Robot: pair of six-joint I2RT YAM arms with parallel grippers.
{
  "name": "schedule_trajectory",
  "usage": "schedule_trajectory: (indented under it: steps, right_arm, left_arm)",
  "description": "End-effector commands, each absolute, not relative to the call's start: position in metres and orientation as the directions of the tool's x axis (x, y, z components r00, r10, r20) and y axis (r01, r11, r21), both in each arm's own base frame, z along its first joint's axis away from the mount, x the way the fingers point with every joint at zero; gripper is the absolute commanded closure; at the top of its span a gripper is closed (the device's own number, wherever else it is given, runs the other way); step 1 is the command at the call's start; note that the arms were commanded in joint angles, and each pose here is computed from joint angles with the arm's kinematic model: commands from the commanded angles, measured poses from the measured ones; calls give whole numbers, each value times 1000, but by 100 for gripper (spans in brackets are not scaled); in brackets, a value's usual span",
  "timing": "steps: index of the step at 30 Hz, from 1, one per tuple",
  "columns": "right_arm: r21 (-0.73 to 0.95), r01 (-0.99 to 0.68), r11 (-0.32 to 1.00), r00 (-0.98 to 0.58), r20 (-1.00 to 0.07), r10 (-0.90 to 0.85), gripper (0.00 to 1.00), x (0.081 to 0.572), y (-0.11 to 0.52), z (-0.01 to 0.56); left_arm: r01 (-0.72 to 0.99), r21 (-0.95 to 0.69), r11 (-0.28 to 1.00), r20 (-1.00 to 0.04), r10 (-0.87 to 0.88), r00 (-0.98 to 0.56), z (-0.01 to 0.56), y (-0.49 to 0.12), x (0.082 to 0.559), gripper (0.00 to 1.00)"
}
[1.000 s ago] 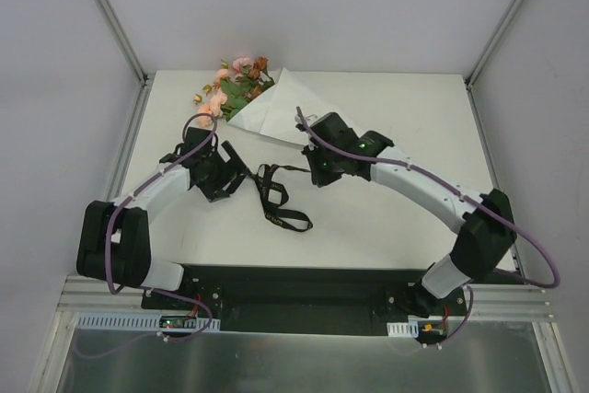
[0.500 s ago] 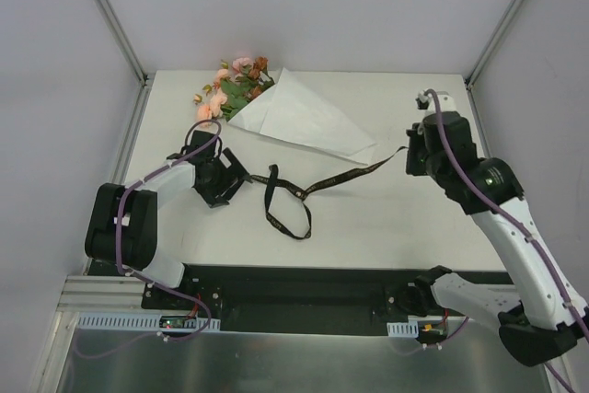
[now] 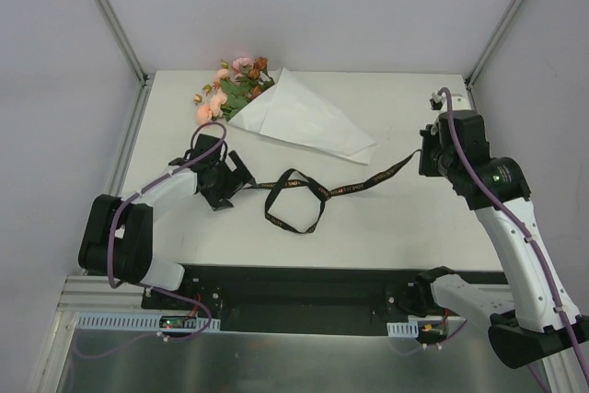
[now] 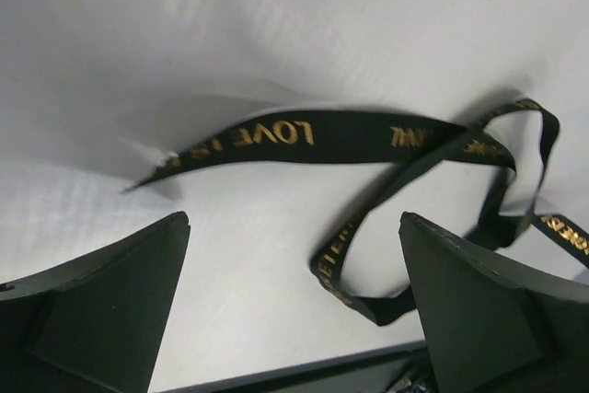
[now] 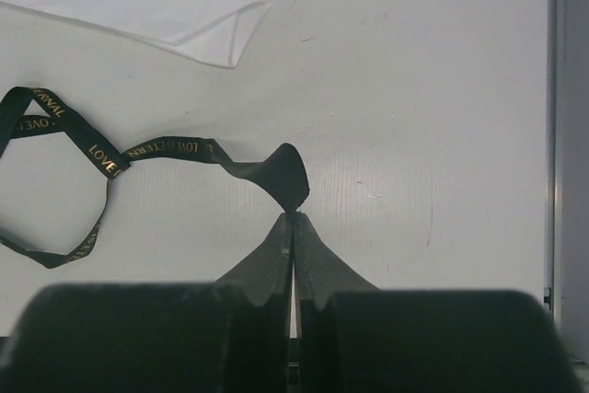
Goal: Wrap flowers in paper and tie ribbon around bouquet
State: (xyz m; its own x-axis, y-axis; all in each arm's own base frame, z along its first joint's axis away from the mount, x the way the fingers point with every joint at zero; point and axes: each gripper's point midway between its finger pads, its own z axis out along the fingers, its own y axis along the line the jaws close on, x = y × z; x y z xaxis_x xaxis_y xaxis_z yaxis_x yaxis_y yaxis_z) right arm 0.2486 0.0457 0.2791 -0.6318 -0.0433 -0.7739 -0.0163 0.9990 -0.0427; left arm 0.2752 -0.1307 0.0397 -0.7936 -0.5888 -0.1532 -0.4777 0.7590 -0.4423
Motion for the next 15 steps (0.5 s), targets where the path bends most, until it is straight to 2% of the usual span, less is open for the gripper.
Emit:
schedule_trajectory:
  steps: [1, 5, 8, 10, 11, 15]
  right_arm:
    - [7, -71, 997, -635, -772, -40, 99, 244, 57, 279]
    - [88, -107, 990, -638, -770, -1, 99, 240, 71, 280]
    - [118, -114, 986, -640, -768, 18, 99, 236, 75, 275]
    - [118, -113, 987, -649, -761, 17, 99, 234, 75, 269]
    - [116, -110, 987, -648, -761, 18, 99, 233, 74, 268]
    - [120, -115, 986, -647, -763, 17, 99, 230, 74, 267]
  left_arm:
    - [-618, -494, 611, 29, -699, -714, 52, -156, 255, 1]
    - [-785, -444, 432, 96, -848, -521, 44, -152, 257, 4]
    - [-834, -426, 349, 79, -904, -419, 45, -146, 276, 11]
    - [-877, -397, 272, 105, -935, -338, 41, -146, 286, 18]
    - [-883, -388, 264, 104, -939, -327, 40, -146, 290, 21]
    - [-939, -271, 213, 126, -959, -254, 15, -148, 294, 23]
